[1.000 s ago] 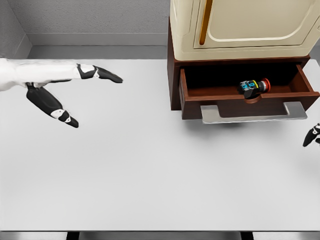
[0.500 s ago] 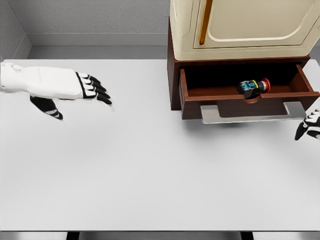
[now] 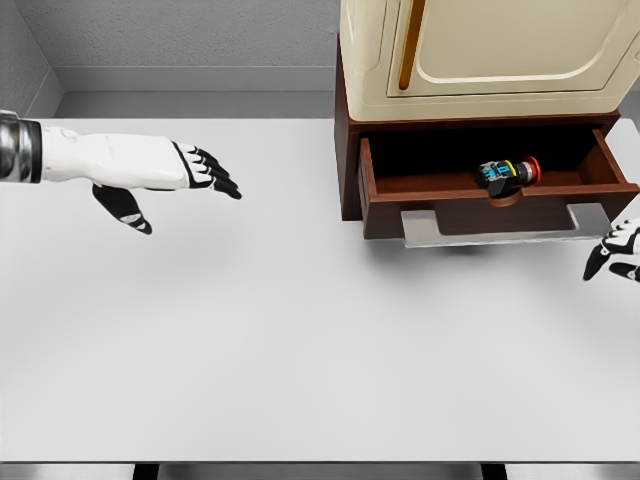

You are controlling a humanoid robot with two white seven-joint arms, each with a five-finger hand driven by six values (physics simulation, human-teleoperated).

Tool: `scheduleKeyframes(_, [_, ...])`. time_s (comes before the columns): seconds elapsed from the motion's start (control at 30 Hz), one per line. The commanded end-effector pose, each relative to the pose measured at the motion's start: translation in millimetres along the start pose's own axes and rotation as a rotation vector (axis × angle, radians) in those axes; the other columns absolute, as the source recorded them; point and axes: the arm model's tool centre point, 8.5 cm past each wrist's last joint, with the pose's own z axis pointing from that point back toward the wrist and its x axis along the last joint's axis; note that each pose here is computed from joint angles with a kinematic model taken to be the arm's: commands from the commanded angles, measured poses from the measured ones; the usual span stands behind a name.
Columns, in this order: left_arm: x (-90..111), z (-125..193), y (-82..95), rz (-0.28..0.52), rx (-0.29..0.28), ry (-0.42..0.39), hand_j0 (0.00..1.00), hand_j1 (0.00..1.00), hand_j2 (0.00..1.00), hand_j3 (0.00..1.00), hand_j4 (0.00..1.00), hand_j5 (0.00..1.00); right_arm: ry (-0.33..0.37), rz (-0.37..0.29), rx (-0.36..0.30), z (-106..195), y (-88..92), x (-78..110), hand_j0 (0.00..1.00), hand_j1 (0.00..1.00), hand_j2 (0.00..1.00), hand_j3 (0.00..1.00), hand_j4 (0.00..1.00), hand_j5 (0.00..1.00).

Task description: Put the switch into the drawer with left arm, and close the drawer with right arm

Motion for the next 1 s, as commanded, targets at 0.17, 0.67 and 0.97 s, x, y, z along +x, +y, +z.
scheduleKeyframes(0.17, [-1,1,0.4,0.008,0.006,0.003,1.0,1.0,1.0,1.0,1.0,1.0,-0.041,-0.004,0.005,-15,-0.7,3.6,0.48,0.48,0.48,0.48,0.48,0.48])
scheduleKeyframes(0.67, [-3,2,0.2,0.011,0.007,0.008,1.0,1.0,1.0,1.0,1.0,1.0,-0.036,-0.022,0.035,-20,10.4,-0.9,0.49,0.49,0.49,0.49,0.49,0.49])
scheduleKeyframes(0.97, [-7,3,-4.4,0.025,0.003,0.019,1.0,1.0,1.0,1.0,1.0,1.0,-0.098,0.027,0.038,-46,-3.5,6.7,0.53,0.53,0.53,0.53,0.53,0.53])
